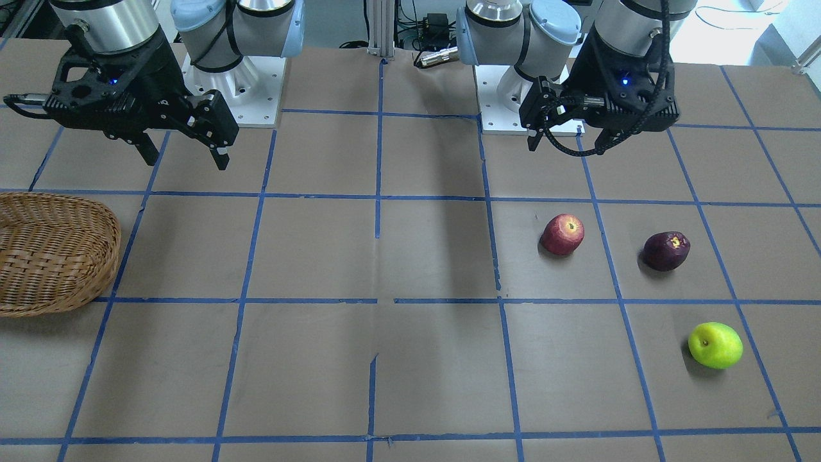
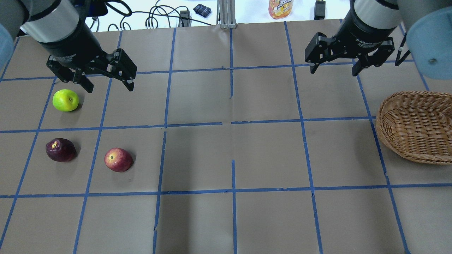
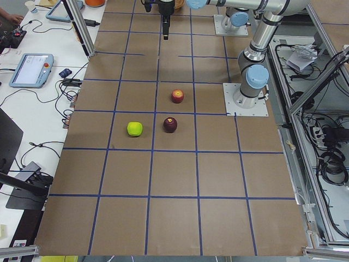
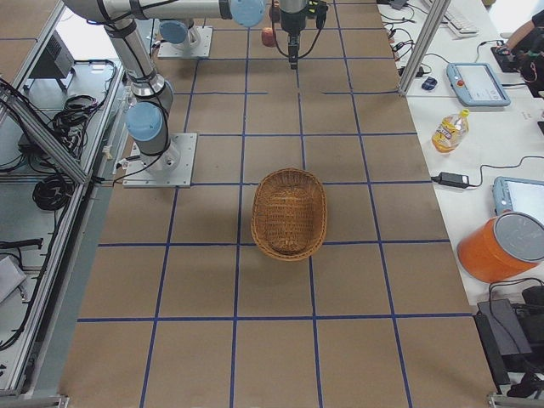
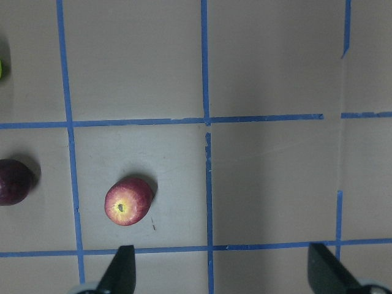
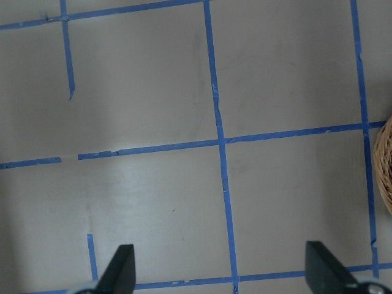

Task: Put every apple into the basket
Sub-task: 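Reach the left gripper down to the red apple, then close the left gripper on the red apple and lift it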

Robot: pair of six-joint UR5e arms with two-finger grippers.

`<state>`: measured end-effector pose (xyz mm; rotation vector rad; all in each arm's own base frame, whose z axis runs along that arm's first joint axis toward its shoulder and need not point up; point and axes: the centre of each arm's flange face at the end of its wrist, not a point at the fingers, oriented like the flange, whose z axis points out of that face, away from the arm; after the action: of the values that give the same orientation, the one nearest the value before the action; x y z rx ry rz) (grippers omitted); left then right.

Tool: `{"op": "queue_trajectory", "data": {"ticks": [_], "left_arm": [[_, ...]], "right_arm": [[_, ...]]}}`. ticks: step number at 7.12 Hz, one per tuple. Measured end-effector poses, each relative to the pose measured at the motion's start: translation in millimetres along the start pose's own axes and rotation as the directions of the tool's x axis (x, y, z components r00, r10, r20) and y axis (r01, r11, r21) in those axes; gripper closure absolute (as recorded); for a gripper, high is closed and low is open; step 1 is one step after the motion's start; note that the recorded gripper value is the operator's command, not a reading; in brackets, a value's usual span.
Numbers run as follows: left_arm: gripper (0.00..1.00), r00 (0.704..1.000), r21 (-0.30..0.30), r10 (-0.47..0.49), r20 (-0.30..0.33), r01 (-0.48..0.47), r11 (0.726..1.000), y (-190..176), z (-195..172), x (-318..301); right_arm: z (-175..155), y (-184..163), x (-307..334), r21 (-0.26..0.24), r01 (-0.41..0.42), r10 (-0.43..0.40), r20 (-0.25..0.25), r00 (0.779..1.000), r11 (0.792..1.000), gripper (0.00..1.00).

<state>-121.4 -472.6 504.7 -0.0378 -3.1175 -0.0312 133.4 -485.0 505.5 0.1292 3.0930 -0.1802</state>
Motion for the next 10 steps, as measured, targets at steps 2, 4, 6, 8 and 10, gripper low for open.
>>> {"op": "queue_trajectory", "data": {"ticks": [2, 4, 6, 8, 10], "left_arm": [[0.00, 1.000, -0.074, -0.005, -0.004, 0.005, 0.997, 1, 56, -7], [0.00, 1.000, -0.096, 0.007, 0.001, -0.007, 0.995, 1, 137, -36], [0.00, 0.999, -0.080, 0.034, -0.004, -0.034, 0.996, 2, 194, -82], [0.00, 0.999, -0.096, 0.033, -0.021, -0.035, 0.995, 8, 229, -124], [0.00, 1.000, -0.087, 0.013, -0.023, -0.015, 0.996, 14, 260, -148]], "right_arm": [[-2, 0, 2, 0.003, 0.043, -0.042, -0.017, 0.999, 0.999, 0.00], [-1, 0, 2, 0.001, 0.050, -0.050, -0.024, 0.998, 0.999, 0.00], [-2, 0, 2, 0.000, 0.051, -0.051, -0.024, 0.998, 0.999, 0.00], [-1, 0, 2, -0.002, 0.052, -0.052, -0.019, 0.998, 0.999, 0.00], [-1, 0, 2, -0.001, 0.052, -0.052, -0.017, 0.999, 0.999, 0.00]]}}
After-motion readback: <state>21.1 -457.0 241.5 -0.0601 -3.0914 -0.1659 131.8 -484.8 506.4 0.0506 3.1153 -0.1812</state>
